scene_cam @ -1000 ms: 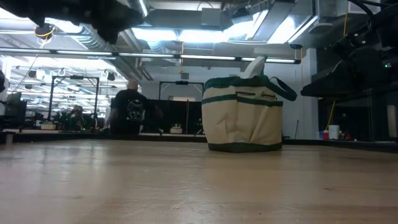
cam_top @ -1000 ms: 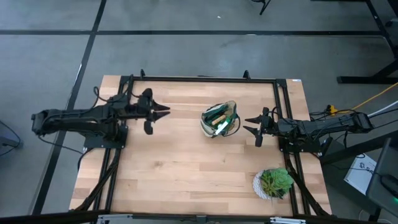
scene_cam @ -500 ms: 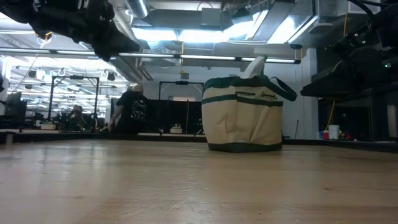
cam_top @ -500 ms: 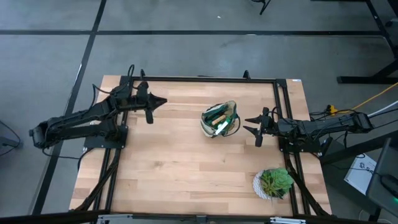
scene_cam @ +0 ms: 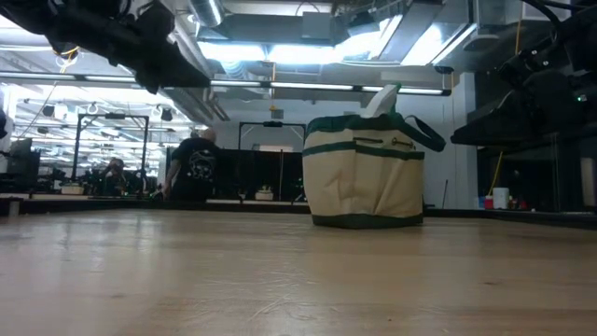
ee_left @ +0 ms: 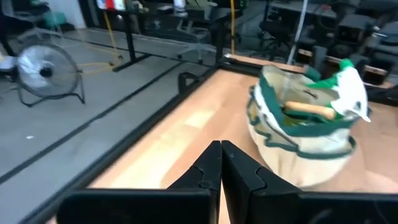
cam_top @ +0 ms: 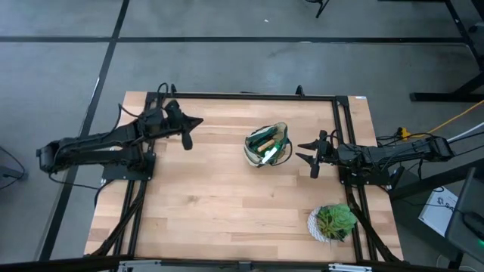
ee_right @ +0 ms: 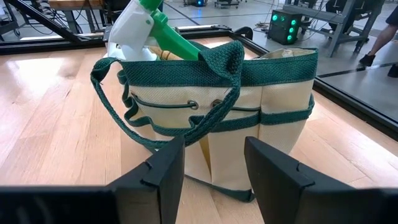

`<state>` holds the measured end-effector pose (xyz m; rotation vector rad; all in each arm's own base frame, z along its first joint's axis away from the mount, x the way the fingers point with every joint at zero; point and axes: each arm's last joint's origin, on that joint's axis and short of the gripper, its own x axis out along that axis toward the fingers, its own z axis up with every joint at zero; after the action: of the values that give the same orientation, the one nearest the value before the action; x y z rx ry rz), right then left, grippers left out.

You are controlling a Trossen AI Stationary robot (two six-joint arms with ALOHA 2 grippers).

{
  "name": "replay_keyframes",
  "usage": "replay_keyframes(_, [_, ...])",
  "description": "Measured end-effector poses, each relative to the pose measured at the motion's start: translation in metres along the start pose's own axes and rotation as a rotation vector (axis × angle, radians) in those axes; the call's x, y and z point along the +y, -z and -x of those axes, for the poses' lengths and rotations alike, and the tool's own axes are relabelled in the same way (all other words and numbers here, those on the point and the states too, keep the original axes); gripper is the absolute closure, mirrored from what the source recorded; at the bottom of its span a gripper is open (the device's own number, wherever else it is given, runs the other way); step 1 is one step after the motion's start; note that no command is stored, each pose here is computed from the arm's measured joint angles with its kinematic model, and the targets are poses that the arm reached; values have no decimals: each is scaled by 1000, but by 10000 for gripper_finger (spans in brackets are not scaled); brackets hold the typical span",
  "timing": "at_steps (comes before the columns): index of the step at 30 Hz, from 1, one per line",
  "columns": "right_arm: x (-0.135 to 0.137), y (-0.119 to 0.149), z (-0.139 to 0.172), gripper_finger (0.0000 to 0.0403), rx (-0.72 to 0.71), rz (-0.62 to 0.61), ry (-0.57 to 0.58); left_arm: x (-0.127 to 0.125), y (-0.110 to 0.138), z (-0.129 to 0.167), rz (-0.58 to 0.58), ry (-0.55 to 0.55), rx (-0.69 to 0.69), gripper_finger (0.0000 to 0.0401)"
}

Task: Pick & Place Garden tools in Gardening bag
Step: Return to Home Position

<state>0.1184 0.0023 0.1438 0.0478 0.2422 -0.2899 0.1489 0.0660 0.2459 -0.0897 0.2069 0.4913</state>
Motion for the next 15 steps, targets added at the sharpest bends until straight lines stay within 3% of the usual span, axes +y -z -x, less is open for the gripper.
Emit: replay_keyframes(15, [0, 0, 0, 231, 0, 0, 0, -6, 3, -2, -1, 33, 22, 390])
